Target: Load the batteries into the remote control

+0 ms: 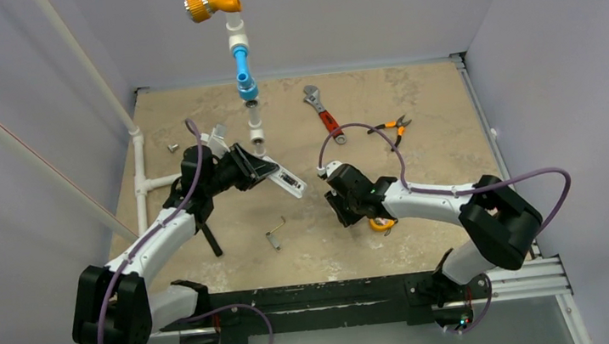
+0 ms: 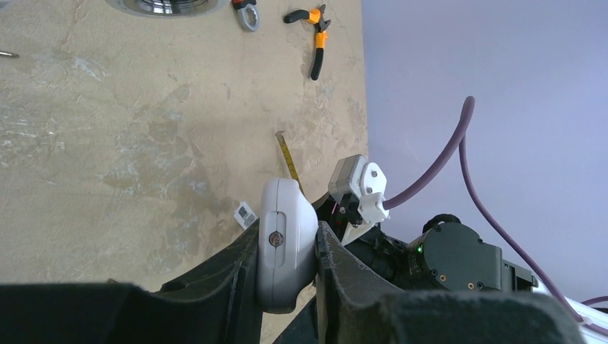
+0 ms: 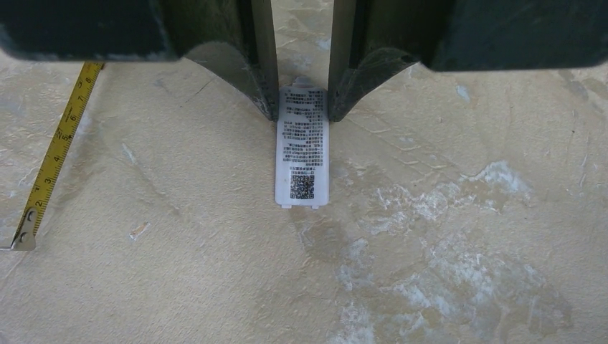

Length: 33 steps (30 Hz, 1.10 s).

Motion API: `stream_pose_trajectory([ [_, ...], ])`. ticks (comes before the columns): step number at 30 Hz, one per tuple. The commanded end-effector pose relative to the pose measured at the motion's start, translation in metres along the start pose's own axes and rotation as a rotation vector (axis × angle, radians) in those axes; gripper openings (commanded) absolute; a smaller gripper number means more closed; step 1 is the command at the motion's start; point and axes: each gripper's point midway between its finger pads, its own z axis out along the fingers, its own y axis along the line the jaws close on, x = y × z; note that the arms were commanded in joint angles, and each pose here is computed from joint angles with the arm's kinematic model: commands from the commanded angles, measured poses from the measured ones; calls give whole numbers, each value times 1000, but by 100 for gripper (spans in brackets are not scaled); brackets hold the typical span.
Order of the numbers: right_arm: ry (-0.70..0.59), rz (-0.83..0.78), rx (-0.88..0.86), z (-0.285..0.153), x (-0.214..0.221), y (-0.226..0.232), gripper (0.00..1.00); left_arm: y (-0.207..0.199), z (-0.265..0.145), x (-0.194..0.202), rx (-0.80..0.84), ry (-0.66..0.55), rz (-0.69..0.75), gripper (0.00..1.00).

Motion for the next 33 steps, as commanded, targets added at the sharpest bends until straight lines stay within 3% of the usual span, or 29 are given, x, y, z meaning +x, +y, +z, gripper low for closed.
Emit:
stream_pose_trajectory([
  [1, 3, -5, 1, 0, -4, 3, 24, -19, 0, -13, 68, -31, 29, 0],
  [10, -77, -37, -58, -18, -27, 12, 19, -21, 4, -13, 90, -24, 16, 0],
  [23, -250, -79, 17, -76, -74, -5, 20, -25, 8, -17, 109, -30, 12, 0],
  [33, -372, -144, -74, -132, -108, 8, 19, -28, 9, -12, 129, -10, 15, 0],
])
